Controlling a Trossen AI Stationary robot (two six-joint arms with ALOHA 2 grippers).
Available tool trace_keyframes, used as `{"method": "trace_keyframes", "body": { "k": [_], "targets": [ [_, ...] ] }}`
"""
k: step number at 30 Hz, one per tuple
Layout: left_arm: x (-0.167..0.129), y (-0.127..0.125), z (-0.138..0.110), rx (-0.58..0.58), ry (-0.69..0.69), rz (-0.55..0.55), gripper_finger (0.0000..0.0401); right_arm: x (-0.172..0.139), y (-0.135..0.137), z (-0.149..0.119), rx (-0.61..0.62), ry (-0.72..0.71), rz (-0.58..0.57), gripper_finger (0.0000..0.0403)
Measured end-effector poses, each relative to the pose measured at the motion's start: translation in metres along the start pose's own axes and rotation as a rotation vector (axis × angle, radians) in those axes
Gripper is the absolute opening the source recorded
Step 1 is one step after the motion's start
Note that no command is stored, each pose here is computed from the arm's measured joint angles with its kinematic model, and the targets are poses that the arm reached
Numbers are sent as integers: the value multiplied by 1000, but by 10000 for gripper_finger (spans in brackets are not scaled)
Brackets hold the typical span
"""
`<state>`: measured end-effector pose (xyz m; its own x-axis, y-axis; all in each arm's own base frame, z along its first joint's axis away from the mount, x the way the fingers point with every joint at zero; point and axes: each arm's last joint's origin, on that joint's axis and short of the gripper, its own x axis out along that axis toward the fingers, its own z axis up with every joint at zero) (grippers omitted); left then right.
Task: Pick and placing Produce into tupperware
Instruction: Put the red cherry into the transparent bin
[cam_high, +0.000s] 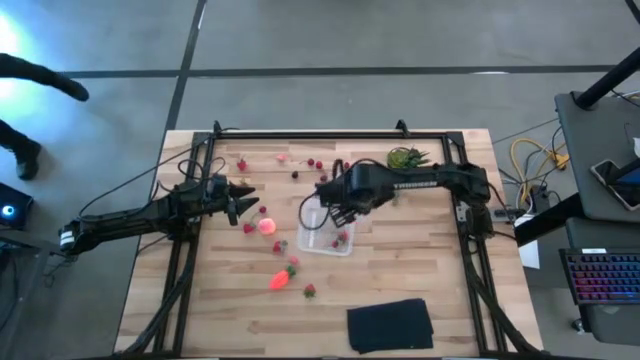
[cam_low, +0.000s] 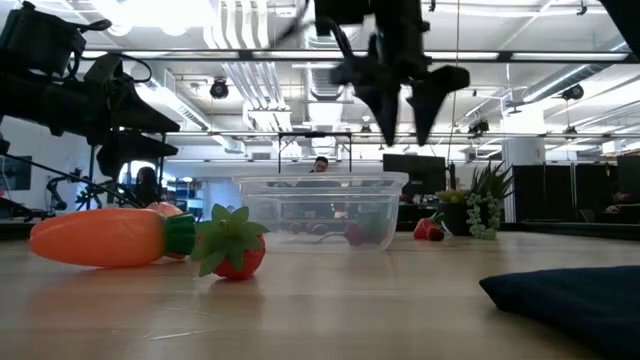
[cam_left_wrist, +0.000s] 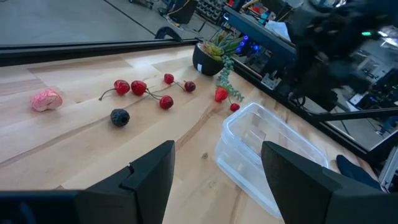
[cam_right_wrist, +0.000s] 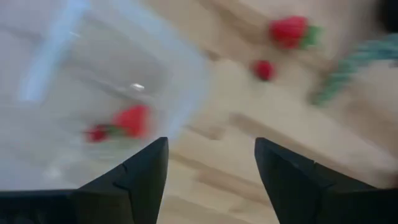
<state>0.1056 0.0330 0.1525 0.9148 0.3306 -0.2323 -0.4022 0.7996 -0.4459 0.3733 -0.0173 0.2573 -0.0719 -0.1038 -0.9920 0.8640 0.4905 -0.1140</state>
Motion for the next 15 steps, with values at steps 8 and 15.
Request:
{"method": "trace_keyframes", "body": {
  "k": [8, 15],
  "targets": [
    [0, 0, 0, 0, 2, 1, 226, 33, -19, 18, -32, 74, -19, 232],
    [0, 0, 0, -1, 1, 1, 226, 47, -20, 18, -10, 97, 27, 229]
  ]
}}
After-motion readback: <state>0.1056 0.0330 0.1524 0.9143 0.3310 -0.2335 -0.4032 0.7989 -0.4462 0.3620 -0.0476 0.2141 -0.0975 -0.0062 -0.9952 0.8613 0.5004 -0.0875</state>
